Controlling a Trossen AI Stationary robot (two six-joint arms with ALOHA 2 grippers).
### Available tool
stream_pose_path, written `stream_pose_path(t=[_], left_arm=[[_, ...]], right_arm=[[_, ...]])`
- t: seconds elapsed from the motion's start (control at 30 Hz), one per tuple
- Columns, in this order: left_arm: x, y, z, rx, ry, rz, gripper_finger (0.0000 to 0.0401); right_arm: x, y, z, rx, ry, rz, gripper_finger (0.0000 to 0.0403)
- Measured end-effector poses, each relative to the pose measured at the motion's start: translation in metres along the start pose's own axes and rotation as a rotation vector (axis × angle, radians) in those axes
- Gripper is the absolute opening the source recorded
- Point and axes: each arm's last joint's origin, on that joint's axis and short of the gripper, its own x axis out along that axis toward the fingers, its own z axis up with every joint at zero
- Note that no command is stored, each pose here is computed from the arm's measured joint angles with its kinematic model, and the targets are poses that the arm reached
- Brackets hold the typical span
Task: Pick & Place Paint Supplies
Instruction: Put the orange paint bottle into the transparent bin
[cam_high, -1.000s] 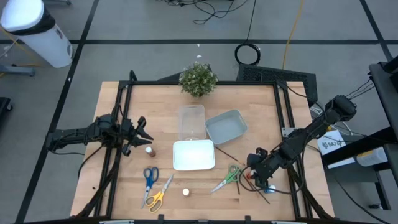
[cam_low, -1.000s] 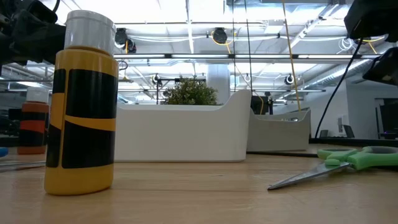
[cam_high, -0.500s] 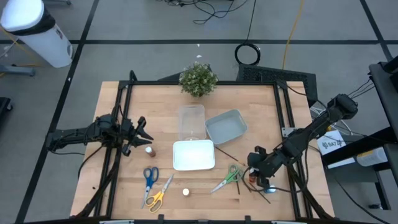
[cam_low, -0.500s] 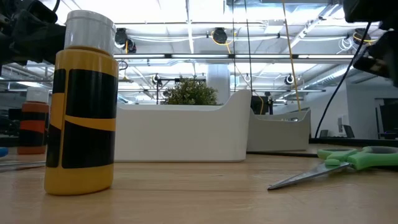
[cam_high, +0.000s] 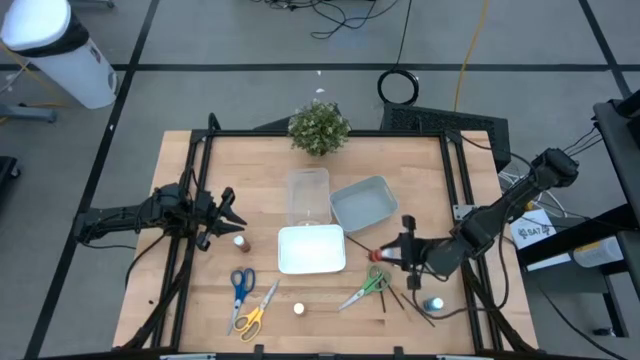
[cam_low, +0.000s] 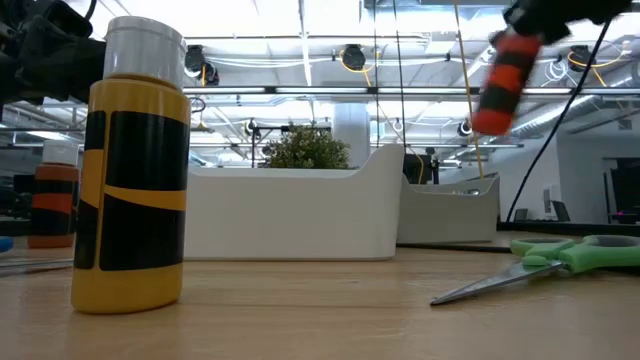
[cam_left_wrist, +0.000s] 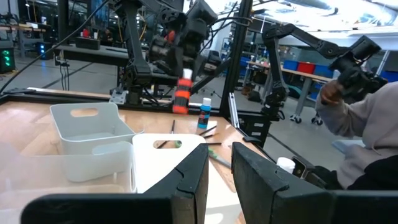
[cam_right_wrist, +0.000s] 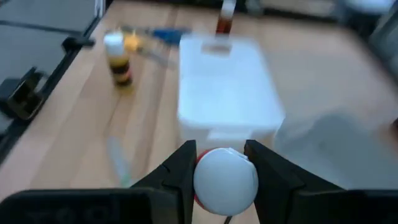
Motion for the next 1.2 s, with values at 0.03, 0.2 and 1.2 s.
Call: stream_pose_path(t=[0.03, 0.2, 1.2], left_arm=[[0.000, 0.000, 0.000, -0.001, 0.000, 0.001, 0.0081], [0.000, 0.000, 0.000, -0.002, -0.003, 0.000, 0.0081], [0.039, 0.002, 0.026, -0.132, -0.304, 0.188, 0.0102]], right_arm=[[0.001, 0.000, 0.003, -0.028, -0.030, -0.017, 0.0108], [0.009, -0.001, 0.009, -0.078, -0.169, -0.046, 0.0108], [0.059, -0.070, 0.018, -0.158, -0.457, 0.070, 0.0108]])
